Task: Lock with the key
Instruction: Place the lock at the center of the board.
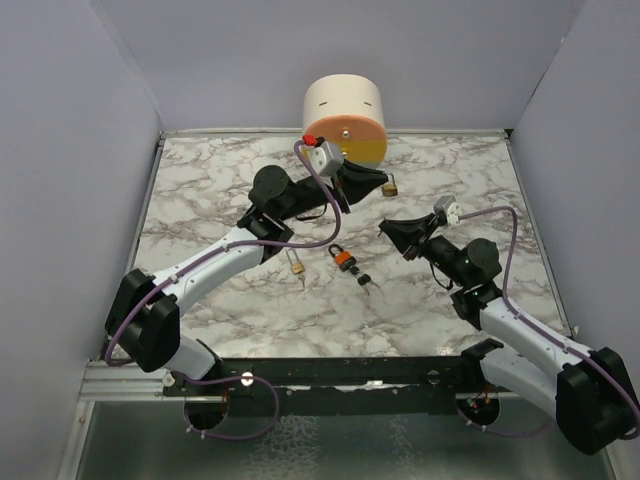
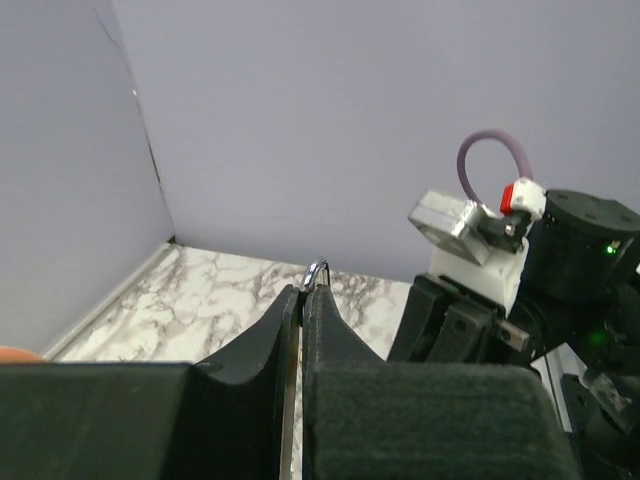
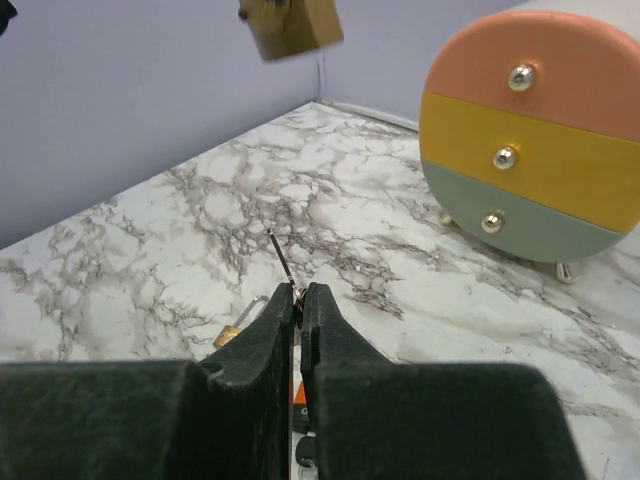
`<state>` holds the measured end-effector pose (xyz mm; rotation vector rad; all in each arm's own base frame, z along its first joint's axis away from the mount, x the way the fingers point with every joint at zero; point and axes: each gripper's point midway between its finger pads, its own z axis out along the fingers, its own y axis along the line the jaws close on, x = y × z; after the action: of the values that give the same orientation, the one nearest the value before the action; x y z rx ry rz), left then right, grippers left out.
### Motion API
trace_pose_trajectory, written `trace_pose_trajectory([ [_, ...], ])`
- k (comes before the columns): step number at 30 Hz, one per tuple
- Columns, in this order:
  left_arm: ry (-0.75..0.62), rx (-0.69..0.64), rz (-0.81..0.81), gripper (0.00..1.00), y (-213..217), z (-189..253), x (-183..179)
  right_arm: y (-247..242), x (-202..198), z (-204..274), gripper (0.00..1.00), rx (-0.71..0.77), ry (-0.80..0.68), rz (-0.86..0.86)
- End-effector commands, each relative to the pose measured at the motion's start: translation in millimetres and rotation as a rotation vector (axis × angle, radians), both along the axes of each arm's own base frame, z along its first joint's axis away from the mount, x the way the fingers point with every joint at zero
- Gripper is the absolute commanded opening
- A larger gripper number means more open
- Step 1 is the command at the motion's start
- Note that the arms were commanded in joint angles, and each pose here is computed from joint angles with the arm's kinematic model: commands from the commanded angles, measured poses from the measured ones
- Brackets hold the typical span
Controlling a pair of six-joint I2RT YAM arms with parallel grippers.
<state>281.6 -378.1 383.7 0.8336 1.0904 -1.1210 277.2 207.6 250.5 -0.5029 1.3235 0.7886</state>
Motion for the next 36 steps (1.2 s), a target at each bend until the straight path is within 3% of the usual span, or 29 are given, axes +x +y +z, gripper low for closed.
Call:
trace_pose_trajectory([
  [1, -0.083, -0.131, 0.056, 0.00, 16, 49, 4, 5, -2, -13, 0.02, -0.030, 0.028, 0.033],
  [7, 0.022, -0.090, 0.079, 0.00, 17, 10, 20, -20, 19, -23, 0.02, -0.029, 0.096, -0.158],
  [12, 0.236, -0.018, 0.094, 0.00, 10, -64, 43, -63, 38, -35, 0.02, -0.007, 0.199, -0.434],
  [18, 0.445, 0.076, 0.048, 0.00, -17, -151, 66, -92, 42, -45, 0.02, 0.001, 0.254, -0.595],
  [22, 0.564, 0.111, 0.010, 0.00, -34, -192, 74, -102, 44, -56, 0.02, -0.014, 0.307, -0.659],
  [36, 0.721, 0.273, 0.068, 0.00, -59, -276, 77, -90, 60, -113, 0.02, -0.124, 0.507, -0.664],
])
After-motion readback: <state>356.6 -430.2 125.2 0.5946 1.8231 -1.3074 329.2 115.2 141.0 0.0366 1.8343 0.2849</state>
